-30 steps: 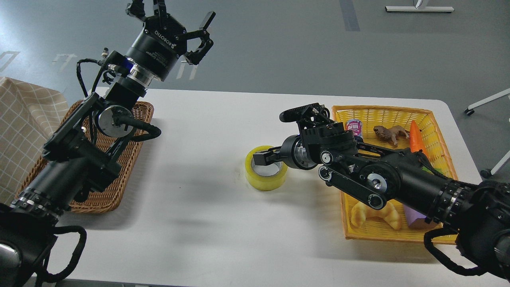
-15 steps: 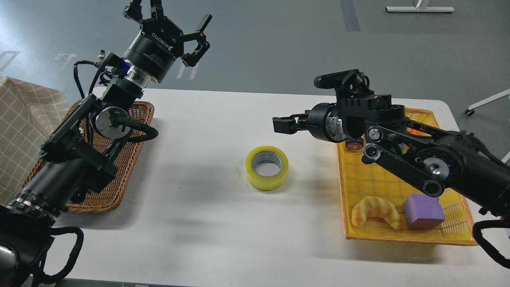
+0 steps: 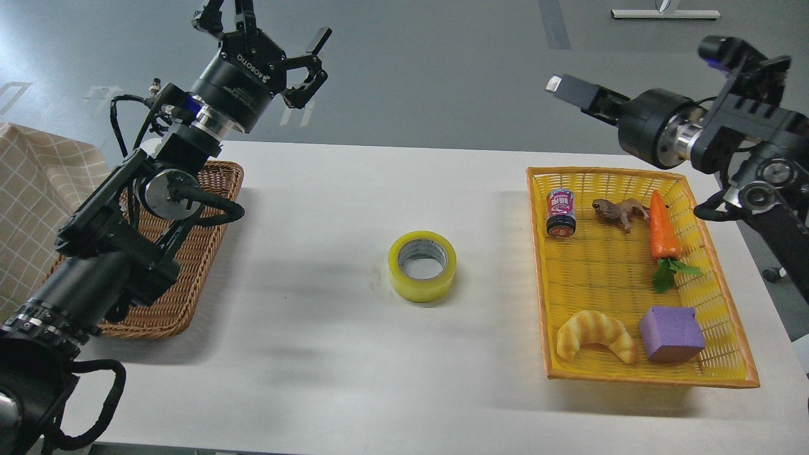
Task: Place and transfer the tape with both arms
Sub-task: 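Withdraw the right gripper back above the yellow tray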
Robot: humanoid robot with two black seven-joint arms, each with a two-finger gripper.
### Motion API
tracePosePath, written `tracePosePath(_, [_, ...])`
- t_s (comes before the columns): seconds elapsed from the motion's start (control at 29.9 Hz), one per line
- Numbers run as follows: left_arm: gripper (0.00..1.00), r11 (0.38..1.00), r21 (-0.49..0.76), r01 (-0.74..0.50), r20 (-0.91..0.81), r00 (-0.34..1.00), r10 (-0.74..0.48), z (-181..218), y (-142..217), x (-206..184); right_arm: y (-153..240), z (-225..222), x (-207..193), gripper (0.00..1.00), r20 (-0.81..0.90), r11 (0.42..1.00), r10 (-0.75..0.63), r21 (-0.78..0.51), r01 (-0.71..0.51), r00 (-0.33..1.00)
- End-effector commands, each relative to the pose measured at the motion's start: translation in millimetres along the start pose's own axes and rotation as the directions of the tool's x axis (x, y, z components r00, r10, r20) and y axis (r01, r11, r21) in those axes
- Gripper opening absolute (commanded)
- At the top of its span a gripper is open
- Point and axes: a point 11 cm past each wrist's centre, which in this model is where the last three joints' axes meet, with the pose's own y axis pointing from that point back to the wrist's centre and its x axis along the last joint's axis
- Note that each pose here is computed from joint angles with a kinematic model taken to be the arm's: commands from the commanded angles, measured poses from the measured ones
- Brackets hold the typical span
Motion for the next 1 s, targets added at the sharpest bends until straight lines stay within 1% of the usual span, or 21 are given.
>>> tracePosePath(0.0, [0.98,1.000,0.004,0.004,-0.002,1.000,-0.004,-1.4,-1.7,-1.5,13.1,13.3,7.5,0.98,0.224,0.998,0.006,0.058,-0.019,0.975])
tracePosePath(0.03, [0.98,1.000,0.006,0.005,-0.002,1.000,-0.005,-2.4,-1.9,-2.0,16.8,16.5,6.2,0.98,0.296,0.996,-0.011,0.083,-0.014,0.955])
tracePosePath(0.1, [0.98,1.000,0.007,0.007,-0.001,1.000,-0.007,-2.4,-2.3,-2.5,22.4,20.3,9.4,0.98,0.385,0.993,-0.019,0.115,-0.027,0.923])
tracePosePath(0.23, [0.98,1.000,0.006,0.008,0.001,1.000,-0.008,-1.5,-2.7,-2.5,33.8,25.8,19.9,0.98,0.510,0.983,-0.015,0.165,-0.080,0.860])
tracePosePath(0.37, [0.98,1.000,0.009,0.008,0.004,1.000,-0.008,-0.8,-2.7,-2.2,48.5,29.3,41.5,0.98,0.637,0.955,-0.006,0.233,-0.185,0.771])
tracePosePath(0.43, [0.98,1.000,0.009,0.008,0.004,1.000,-0.008,-0.8,-2.7,-2.2,51.8,35.3,45.6,0.98,0.688,0.945,-0.013,0.245,-0.216,0.725])
tracePosePath(0.5, [0.98,1.000,0.010,0.005,0.005,1.000,-0.005,-0.9,-1.8,-1.1,50.0,48.0,45.8,0.99,0.808,0.924,-0.064,0.269,-0.270,0.586])
tracePosePath(0.53, [0.98,1.000,0.011,0.003,0.008,1.000,-0.003,-0.6,-1.4,-0.3,48.0,50.9,44.8,0.99,0.836,0.918,-0.082,0.275,-0.285,0.543])
tracePosePath(0.57, [0.98,1.000,0.015,0.002,0.009,1.000,-0.002,-1.2,-0.7,0.2,45.8,53.7,43.4,0.99,0.878,0.903,-0.120,0.291,-0.317,0.464])
tracePosePath(0.63, [0.98,1.000,0.016,-0.002,0.010,1.000,0.001,-1.3,0.3,1.4,45.3,55.3,43.3,0.99,0.905,0.886,-0.156,0.305,-0.349,0.396])
tracePosePath(0.67, [0.98,1.000,0.016,-0.002,0.008,1.000,0.002,-1.5,0.6,1.2,46.6,54.2,45.6,0.99,0.918,0.868,-0.185,0.320,-0.380,0.351])
tracePosePath(0.77, [0.98,1.000,0.016,-0.002,0.008,1.000,0.002,-1.5,0.6,1.2,45.0,54.1,40.1,0.99,0.934,0.843,-0.233,0.333,-0.422,0.272])
tracePosePath(0.97, [0.98,1.000,0.016,-0.009,0.012,1.000,0.009,-0.7,3.2,4.0,35.8,57.5,19.7,1.00,0.945,0.844,-0.259,0.323,-0.429,0.202])
